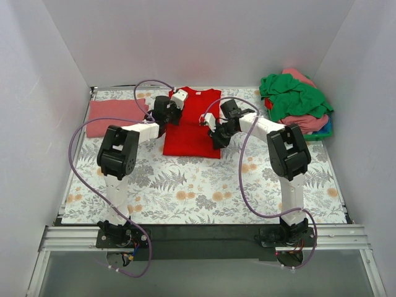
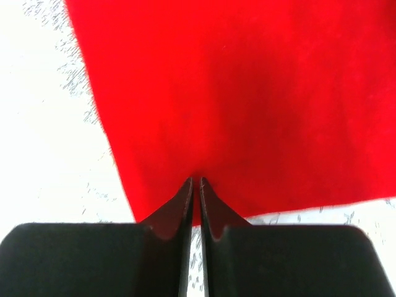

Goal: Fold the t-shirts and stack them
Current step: Fold the tshirt

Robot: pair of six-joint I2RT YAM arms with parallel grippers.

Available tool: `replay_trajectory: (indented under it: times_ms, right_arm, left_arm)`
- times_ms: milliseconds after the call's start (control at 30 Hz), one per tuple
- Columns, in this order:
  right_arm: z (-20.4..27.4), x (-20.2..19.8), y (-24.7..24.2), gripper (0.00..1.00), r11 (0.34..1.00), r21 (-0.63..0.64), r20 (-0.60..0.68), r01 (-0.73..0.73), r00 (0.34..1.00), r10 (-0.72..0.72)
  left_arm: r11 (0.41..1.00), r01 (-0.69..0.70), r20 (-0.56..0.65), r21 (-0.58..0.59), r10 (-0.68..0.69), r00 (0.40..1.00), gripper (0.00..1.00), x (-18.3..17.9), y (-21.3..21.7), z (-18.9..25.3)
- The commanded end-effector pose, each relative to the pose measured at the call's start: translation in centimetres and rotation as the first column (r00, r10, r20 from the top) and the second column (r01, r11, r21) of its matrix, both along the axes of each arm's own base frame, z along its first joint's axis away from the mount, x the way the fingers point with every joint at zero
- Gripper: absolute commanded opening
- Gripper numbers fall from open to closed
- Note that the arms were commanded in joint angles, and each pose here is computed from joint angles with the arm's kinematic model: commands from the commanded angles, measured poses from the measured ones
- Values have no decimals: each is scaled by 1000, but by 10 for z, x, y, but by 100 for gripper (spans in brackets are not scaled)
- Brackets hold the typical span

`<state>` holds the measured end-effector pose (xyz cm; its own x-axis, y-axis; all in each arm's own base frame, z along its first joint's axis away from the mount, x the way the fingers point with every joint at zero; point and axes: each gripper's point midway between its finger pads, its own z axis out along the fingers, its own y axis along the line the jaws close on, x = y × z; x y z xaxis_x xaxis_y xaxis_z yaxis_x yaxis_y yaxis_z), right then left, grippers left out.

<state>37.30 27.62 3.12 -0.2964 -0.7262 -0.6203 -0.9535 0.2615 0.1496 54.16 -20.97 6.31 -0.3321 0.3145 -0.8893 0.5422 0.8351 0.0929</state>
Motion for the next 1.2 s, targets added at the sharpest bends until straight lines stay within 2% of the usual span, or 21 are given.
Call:
replay_trajectory:
  times_ms: [0,33,67,100,167,233,267,300,333,367,400,433,500,533,567,667,733,933,1167]
  right_arm:
    - [46,-2,1,15,998,37,100,-51,994,47]
    - [52,-3,1,16,997,48,115,-62,992,56]
    - [66,-6,4,18,992,73,147,-101,985,90]
    - [69,-10,4,22,989,82,153,-124,982,110]
    - [78,-20,6,31,972,108,190,-208,964,185]
    - [72,-32,4,37,960,107,190,-260,953,237]
    - [72,-37,3,45,952,110,199,-286,945,261]
    - [69,-40,2,49,938,100,227,-332,925,303]
    - [62,-48,-2,53,930,95,224,-355,918,327]
    - [64,-52,-3,60,922,93,242,-377,906,346]
    - [63,-53,-4,62,908,80,272,-412,885,378]
    - [60,-57,-7,65,904,72,273,-421,880,388]
    - [58,-57,-9,66,900,51,287,-433,869,402]
    - [58,-57,-11,66,900,41,291,-433,867,404]
    - [57,-58,-12,67,898,38,292,-438,865,409]
    - [58,-58,-12,67,896,36,300,-442,860,412]
    - [58,-59,-11,68,895,40,300,-444,860,413]
    - [52,-55,-9,68,894,41,302,-446,859,414]
    - [46,-40,-3,68,907,6,315,-421,862,398]
  left_arm:
    - [999,-31,270,-33,38,962,19,11,14,115]
    - [999,-21,334,-33,31,942,30,3,18,150]
    - [1000,22,355,-22,-13,935,35,-7,15,160]
    - [998,56,325,5,-54,944,38,-23,18,144]
    - [983,168,374,70,-182,910,46,-56,14,162]
    - [961,244,310,130,-274,911,49,-92,17,127]
    - [950,277,336,143,-310,889,50,-108,18,137]
    - [940,304,321,153,-338,885,51,-121,18,128]
    - [925,331,277,187,-373,885,52,-140,24,100]
    - [916,347,271,203,-393,879,53,-150,26,93]
    - [902,373,298,216,-425,855,54,-162,25,96]
    - [886,396,278,240,-453,847,54,-178,29,76]
    - [848,426,298,315,-515,804,55,-190,31,69]
    - [842,432,279,323,-521,807,56,-196,34,57]
    - [834,432,287,342,-531,798,56,-196,34,56]
    - [821,453,247,347,-546,801,74,-194,33,43]
    - [814,463,212,352,-551,807,82,-190,32,31]
    - [794,477,144,376,-559,817,84,-180,34,9]
    - [777,479,84,408,-554,828,77,-171,39,-19]
